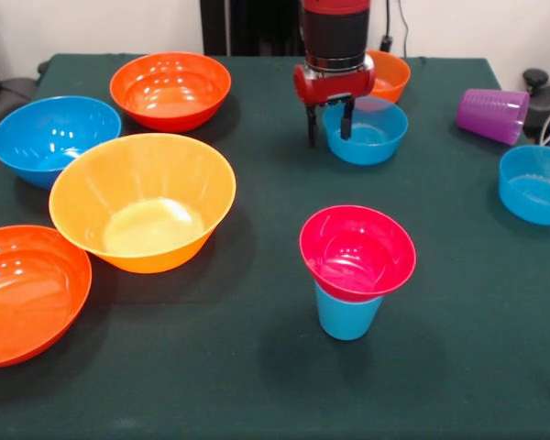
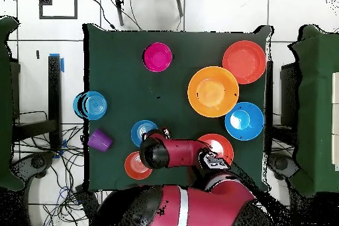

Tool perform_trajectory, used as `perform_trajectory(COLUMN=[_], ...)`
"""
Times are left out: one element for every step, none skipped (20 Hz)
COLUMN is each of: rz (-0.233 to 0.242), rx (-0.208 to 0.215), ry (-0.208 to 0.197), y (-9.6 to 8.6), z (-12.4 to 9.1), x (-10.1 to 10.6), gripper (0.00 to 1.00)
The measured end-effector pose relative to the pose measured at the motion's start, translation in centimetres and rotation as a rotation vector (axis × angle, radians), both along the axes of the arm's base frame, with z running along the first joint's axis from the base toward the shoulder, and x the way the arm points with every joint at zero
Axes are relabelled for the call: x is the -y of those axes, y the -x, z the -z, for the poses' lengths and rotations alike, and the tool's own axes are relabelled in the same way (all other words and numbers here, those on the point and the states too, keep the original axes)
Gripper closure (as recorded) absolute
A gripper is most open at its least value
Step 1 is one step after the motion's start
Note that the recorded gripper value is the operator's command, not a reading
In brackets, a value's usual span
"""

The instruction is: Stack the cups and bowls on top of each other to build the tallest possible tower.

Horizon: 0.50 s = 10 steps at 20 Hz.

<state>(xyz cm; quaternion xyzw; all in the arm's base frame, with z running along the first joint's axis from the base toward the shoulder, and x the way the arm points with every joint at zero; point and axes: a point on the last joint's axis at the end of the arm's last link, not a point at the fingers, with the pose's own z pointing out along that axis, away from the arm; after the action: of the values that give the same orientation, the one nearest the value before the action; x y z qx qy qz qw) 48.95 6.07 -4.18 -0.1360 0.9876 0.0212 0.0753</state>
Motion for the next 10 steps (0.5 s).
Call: perform_trajectory(rz=[0.000,0.001,0.001,0.002,0.004,0.006,0.007,0.009,0.013,0.015], rx=[0.001,0.001,0.002,0.001,-0.003,-0.009,-0.012,-0.017,-0.023,-0.029], ry=[0.000,0.000,0.001,0.000,0.001,0.001,0.001,0.002,0.002,0.003], y=[-0.05,-0.10,-0.14,-0.20,-0.28,-0.30,-0.32,-0.35,-0.41,-0.47], z=[-0.01,-0.01,-0.02,-0.07,-0.17,-0.26,-0.32,-0.40,-0.52,-0.60], x=[-0.01,-0.02,-0.03,-0.09,-0.12,-0.14,-0.15,-0.14,-0.15,-0.15], gripper=[1.00,1.00,1.00,1.00,1.00,1.00,1.00,1.00,1.00,1.00])
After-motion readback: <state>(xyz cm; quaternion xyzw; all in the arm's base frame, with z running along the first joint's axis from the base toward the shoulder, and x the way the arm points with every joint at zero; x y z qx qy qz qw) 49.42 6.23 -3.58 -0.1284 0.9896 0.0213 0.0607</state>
